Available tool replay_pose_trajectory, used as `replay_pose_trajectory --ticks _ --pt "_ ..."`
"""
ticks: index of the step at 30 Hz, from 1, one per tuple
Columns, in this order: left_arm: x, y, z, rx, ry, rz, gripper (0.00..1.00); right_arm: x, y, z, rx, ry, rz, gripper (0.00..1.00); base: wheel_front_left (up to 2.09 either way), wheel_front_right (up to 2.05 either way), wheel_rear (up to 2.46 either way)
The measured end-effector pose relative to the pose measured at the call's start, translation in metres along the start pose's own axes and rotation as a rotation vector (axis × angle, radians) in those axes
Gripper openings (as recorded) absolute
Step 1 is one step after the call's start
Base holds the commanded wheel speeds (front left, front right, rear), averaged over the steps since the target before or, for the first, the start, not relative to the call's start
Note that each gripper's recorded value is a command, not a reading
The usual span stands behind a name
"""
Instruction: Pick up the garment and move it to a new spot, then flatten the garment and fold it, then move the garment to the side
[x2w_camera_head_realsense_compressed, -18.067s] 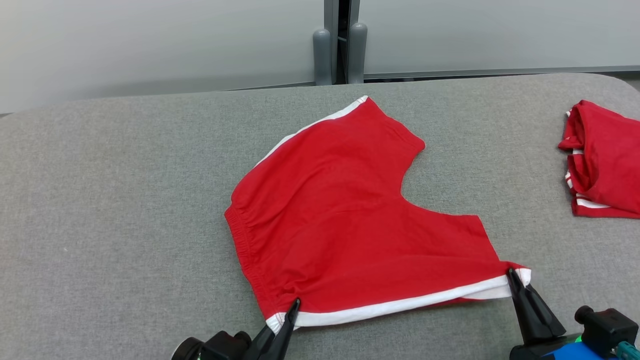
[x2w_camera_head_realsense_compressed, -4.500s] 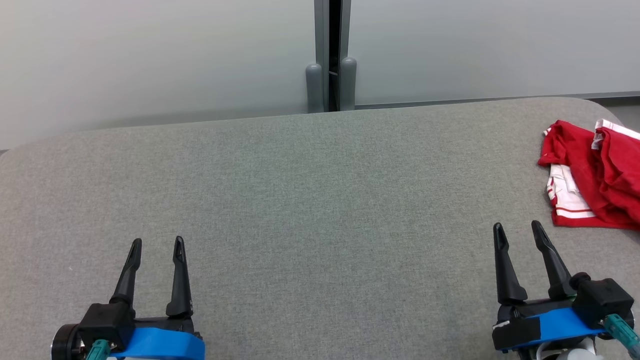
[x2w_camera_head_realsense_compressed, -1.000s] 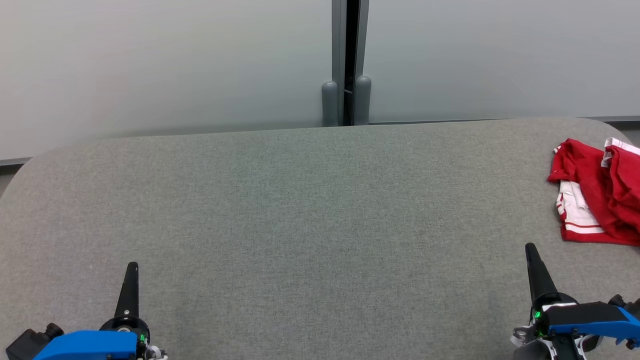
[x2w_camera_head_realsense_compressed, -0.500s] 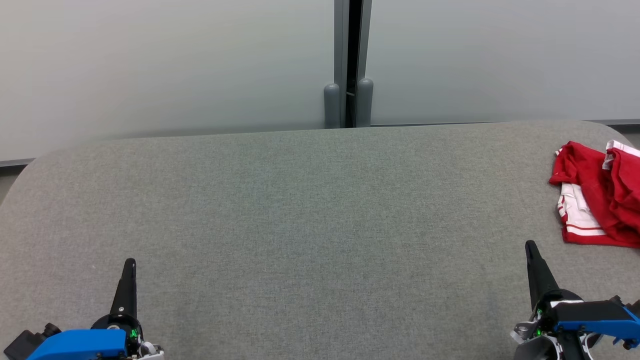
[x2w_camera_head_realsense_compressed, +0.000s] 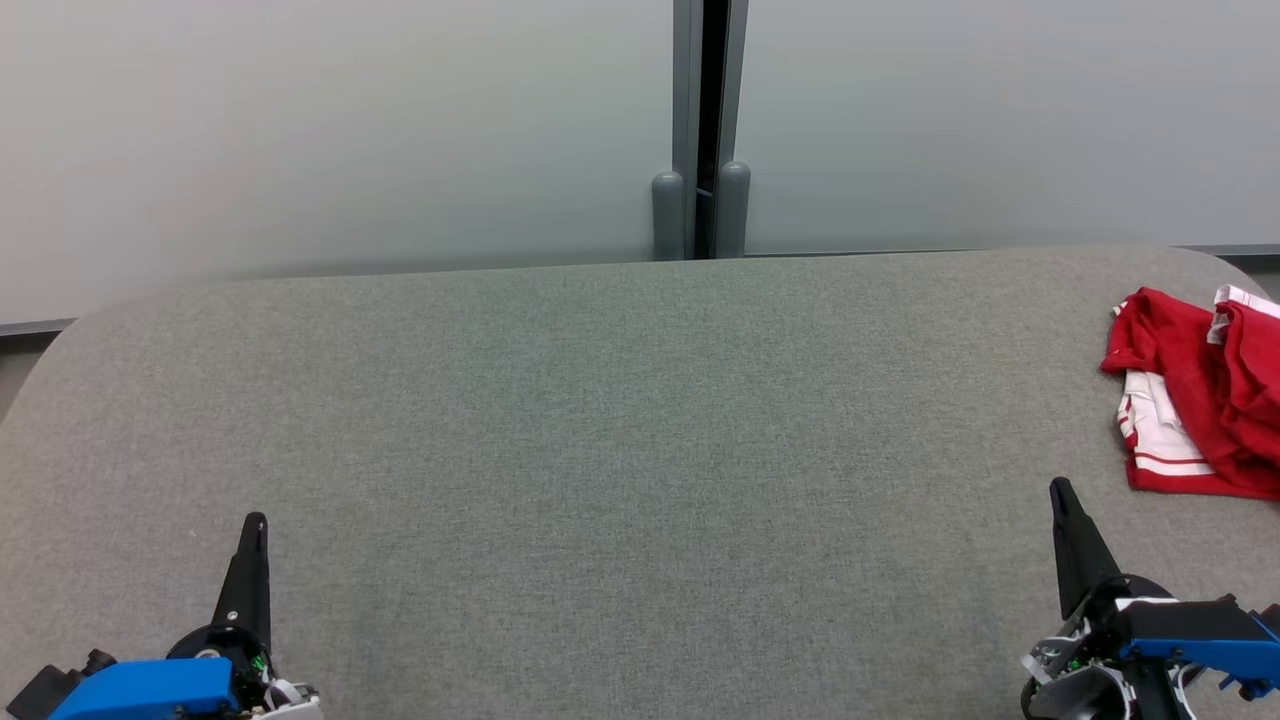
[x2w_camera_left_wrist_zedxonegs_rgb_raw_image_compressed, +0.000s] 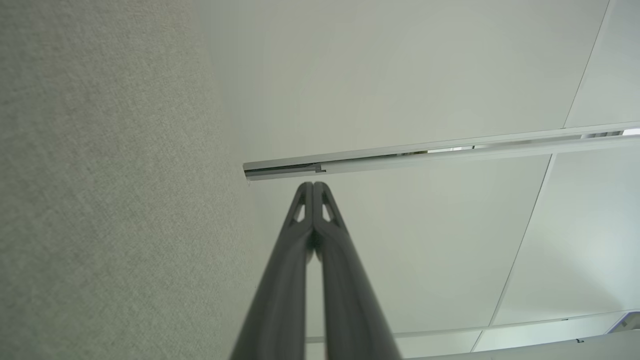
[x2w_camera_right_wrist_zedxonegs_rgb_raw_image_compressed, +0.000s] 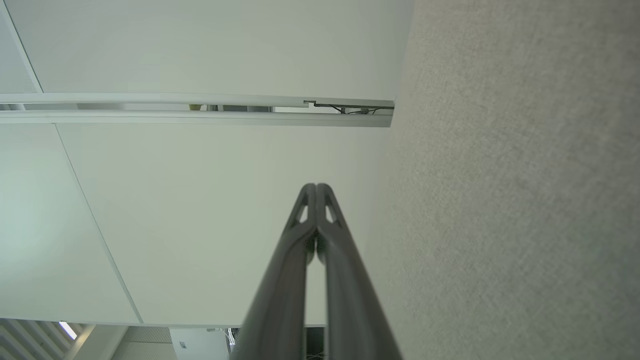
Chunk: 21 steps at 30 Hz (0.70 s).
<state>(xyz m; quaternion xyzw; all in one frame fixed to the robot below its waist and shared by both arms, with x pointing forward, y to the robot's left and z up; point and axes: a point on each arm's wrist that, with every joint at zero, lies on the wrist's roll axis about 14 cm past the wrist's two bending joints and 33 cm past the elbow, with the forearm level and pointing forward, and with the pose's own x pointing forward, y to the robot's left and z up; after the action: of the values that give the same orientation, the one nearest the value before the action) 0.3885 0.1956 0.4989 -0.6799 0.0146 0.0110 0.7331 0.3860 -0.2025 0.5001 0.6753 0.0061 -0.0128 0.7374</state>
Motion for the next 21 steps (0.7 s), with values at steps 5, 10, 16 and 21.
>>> replay_pose_trajectory --ticks 5,10,16,21 --pt "-0.0006 -0.002 0.0012 -0.032 0.0 -0.012 0.0 0.0011 0.0027 -0.001 0.036 0.006 0.01 0.0 0.0 0.0 0.0" --pt "-0.0007 -0.0041 0.0028 -0.066 -0.001 -0.021 0.0 0.0014 0.0041 -0.0014 0.071 0.009 0.015 0.0 0.0 0.0 0.0" --pt "-0.0008 -0.0052 0.0039 -0.081 -0.004 -0.025 0.0 0.0015 0.0049 -0.0016 0.088 0.01 0.019 0.0 0.0 0.0 0.0" --pt "-0.0008 -0.0052 0.0039 -0.081 -0.004 -0.025 0.0 0.0015 0.0049 -0.0015 0.088 0.01 0.019 0.0 0.0 0.0 0.0"
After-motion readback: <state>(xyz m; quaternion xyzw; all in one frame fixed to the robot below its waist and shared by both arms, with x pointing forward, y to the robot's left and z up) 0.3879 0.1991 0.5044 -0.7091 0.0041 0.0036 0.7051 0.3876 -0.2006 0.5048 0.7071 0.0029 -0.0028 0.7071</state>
